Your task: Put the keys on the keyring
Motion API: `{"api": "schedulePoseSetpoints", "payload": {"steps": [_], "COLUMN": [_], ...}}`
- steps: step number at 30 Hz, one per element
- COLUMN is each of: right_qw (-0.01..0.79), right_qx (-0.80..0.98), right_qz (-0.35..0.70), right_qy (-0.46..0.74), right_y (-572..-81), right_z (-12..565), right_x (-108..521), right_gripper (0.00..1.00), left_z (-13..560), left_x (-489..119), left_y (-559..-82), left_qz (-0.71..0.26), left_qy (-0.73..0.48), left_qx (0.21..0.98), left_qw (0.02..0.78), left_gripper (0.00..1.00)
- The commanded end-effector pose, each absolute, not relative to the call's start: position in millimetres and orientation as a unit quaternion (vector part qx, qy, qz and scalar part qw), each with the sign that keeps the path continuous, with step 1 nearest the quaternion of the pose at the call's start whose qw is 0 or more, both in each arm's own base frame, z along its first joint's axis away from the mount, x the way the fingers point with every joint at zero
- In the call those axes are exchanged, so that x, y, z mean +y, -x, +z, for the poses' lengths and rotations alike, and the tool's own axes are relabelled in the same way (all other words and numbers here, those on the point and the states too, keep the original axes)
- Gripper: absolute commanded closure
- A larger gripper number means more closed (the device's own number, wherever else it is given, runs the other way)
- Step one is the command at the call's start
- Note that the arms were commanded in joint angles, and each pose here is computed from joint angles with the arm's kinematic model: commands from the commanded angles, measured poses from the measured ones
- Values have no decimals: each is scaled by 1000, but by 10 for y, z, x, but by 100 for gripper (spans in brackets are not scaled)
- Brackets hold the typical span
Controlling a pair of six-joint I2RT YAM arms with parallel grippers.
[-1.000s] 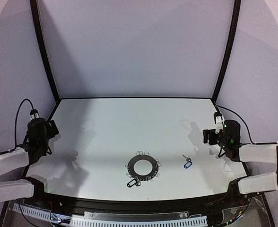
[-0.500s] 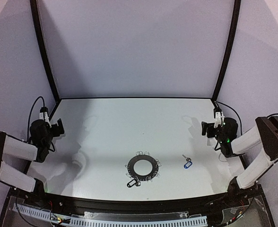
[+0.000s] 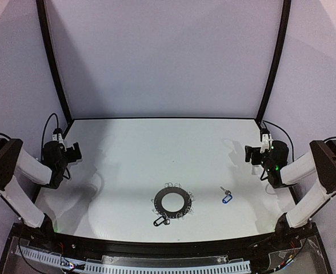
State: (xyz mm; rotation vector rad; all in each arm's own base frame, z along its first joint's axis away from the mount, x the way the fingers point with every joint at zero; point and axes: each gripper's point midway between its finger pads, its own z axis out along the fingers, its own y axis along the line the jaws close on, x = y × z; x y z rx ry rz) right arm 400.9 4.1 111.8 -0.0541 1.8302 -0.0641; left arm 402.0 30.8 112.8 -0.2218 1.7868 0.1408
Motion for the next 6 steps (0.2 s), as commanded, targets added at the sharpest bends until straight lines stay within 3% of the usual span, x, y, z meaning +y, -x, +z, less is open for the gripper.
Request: {"api": "schedulePoseSetpoints", "payload": {"steps": [1,6], "right_qw": [616,616], "right_qx": [787,787], "right_qz": [-22,-22], "right_qy": [20,20], "right_y": [-4051,-4050], "right_z": [1183,1183], "right_x": [36,39], "right_gripper": [1,1], "left_z": [1243,1224], "left_x": [348,339], "left_y": [-4057,-4059], "left_qz": [63,61], "left_qy": [109,107], "left_qx": [768,769], "left_qw": [628,627], "left_gripper": [1,1]}}
